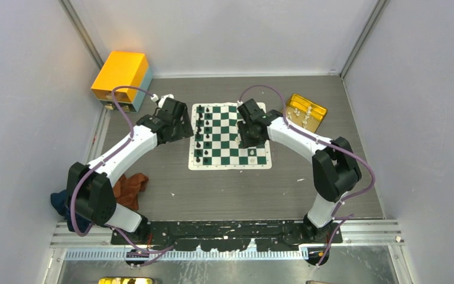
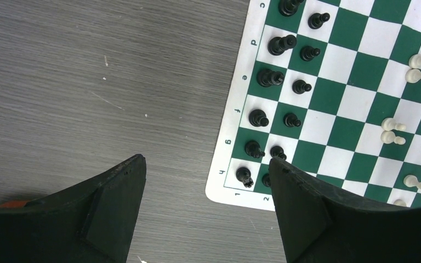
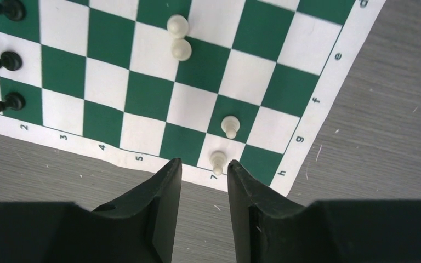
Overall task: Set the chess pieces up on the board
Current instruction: Place the chess piece on the chessboard, then pick up the chess piece from the chessboard.
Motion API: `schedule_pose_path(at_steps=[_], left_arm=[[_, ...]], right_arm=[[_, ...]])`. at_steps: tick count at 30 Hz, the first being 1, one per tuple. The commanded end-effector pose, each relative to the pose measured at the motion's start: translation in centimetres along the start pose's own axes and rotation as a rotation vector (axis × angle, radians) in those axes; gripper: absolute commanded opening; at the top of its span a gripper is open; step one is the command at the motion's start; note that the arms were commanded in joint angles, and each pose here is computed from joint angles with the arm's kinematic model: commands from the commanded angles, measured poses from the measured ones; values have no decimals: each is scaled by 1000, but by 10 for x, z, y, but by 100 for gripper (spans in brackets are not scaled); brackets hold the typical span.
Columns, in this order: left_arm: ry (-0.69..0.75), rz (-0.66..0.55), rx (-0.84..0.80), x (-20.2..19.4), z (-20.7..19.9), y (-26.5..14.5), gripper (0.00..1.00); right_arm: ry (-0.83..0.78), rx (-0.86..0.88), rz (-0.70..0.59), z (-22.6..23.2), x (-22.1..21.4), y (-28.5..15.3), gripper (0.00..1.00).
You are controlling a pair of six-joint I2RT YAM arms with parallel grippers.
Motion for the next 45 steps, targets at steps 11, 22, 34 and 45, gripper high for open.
schedule_pose_path(at_steps=[11, 22, 34, 45], left_arm=[[-2, -57, -36, 16, -8, -11, 83], [6, -49, -42, 14, -8, -9, 84], [12, -51, -38, 13, -7, -8, 84], [15, -47, -33, 12, -7, -4, 84]], right_arm=[[-105, 99, -100, 12, 52, 25, 41], [-112, 146, -90, 12, 60, 48, 38], [-116, 138, -74, 11, 62, 62, 37], [-108, 139, -56, 8, 63, 70, 31]])
Point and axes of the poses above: each gripper's point midway between its finger pads, its own y axis out along the fingers, its own z axis along the line the jaws close on, x = y × z, the point moved 8 cm from there along -y, back along the fingers, and after that the axes turned 5 degrees about -y, right-handed, at the moved point
